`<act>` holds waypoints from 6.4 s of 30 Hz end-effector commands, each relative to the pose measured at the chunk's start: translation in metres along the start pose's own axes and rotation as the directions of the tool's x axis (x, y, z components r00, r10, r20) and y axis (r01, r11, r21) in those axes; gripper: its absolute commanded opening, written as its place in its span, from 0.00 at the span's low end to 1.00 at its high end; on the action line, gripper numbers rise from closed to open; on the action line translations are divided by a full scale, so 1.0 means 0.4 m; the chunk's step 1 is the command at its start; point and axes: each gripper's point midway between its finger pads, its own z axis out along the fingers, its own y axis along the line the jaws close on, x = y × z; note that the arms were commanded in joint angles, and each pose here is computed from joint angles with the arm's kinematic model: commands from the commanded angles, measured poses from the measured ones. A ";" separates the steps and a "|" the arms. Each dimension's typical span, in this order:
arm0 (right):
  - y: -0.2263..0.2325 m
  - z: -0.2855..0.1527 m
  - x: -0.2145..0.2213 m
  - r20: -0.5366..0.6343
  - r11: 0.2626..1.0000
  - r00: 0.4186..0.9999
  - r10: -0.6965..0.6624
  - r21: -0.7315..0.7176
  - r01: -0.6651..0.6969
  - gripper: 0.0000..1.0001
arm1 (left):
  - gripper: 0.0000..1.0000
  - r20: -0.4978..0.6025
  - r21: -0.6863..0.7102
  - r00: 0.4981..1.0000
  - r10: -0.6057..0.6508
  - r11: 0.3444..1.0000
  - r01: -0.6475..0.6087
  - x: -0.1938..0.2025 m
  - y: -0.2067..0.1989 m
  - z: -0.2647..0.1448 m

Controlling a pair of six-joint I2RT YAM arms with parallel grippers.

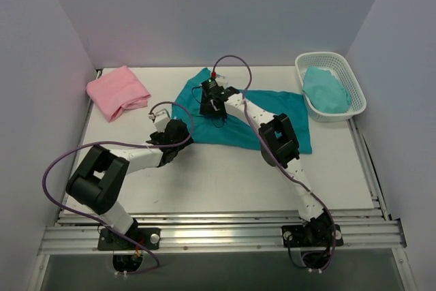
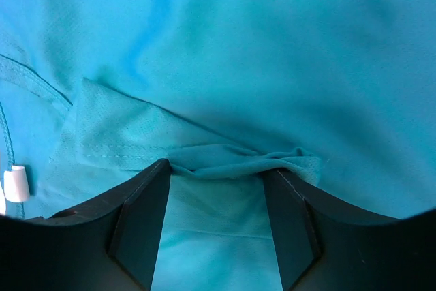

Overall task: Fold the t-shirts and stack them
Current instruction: Fold the flattened tshirt in 1/3 of the way

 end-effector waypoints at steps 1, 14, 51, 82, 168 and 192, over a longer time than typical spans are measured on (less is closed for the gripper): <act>-0.086 0.028 -0.113 0.030 0.997 0.997 0.065 0.039 -0.067 0.53 | 0.87 -0.073 -0.007 0.997 0.008 1.000 -0.009 0.063 0.016 0.004; -0.155 -0.116 -0.276 0.202 0.980 0.964 0.175 0.056 -0.190 0.54 | 0.86 -0.074 0.011 0.997 0.023 1.000 -0.022 0.072 0.002 -0.019; -0.053 0.004 -0.228 0.172 0.977 0.966 0.194 -0.120 -0.175 0.55 | 0.86 0.039 0.000 0.998 0.044 0.999 -0.044 -0.003 0.019 -0.158; -0.126 0.110 -0.219 0.180 0.972 0.955 0.234 -0.061 -0.227 0.55 | 0.86 0.055 -0.028 0.997 0.063 0.998 -0.061 -0.007 0.053 -0.171; -0.482 -0.837 -0.190 0.620 0.959 0.736 0.272 -0.111 -0.260 0.63 | 0.02 -0.053 0.105 0.921 -0.387 0.915 0.390 -0.161 -0.224 0.312; -0.481 -0.914 -0.144 0.620 0.950 0.721 0.311 -0.178 -0.256 0.63 | 0.02 0.049 0.031 0.958 -0.282 0.959 0.281 -0.096 0.089 -0.221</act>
